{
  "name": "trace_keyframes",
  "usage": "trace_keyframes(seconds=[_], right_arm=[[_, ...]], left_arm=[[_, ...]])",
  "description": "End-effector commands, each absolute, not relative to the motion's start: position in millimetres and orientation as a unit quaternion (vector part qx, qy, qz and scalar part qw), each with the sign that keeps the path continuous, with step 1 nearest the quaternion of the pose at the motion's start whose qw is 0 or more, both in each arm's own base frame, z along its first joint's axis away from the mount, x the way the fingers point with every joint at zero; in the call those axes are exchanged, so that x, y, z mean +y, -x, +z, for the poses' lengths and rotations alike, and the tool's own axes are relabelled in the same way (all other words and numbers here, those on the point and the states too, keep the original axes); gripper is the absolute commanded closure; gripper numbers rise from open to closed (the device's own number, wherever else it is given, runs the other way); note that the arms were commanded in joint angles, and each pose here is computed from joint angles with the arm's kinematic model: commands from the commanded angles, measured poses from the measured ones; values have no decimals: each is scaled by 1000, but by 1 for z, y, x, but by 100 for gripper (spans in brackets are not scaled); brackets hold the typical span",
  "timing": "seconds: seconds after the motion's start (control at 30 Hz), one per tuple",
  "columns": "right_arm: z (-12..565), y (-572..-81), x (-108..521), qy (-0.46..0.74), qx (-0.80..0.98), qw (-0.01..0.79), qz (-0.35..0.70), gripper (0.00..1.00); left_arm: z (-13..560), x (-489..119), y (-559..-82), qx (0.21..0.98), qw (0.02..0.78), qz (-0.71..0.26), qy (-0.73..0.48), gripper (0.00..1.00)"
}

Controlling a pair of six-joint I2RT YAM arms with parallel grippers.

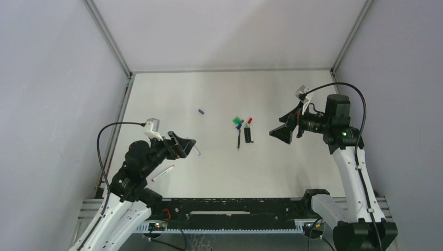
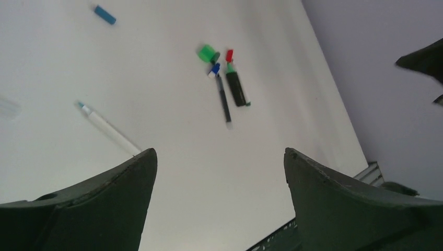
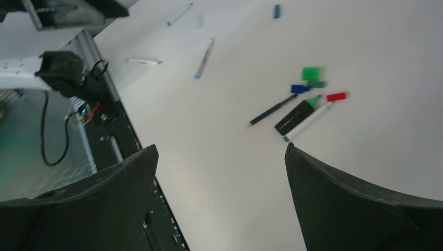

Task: Insert the pens into the pen caps
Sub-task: Pick up the pen from the center of the board.

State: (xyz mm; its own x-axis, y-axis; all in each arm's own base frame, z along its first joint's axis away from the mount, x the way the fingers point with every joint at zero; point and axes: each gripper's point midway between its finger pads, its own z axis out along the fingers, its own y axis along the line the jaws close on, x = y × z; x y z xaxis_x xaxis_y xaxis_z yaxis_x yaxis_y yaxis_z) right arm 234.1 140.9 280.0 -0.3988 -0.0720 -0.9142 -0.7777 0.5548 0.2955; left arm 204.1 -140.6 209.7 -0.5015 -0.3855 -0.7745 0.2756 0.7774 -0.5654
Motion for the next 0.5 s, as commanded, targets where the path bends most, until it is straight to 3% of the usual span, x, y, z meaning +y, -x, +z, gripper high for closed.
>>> trace_keyframes(seconds=[0.0,0.2,0.47], right_arm=[[266,-216,156,357,702,439,432,0],[262,-218,166,368,694,434,441,0],[305,-233,170,383,670,486,410,0]], left_arm=[[219,-136,-218,761,545,-339,90,6],[222,-131,-221,707,585,-377,128,5],[215,-118,-220,706,590,-359,155,0]])
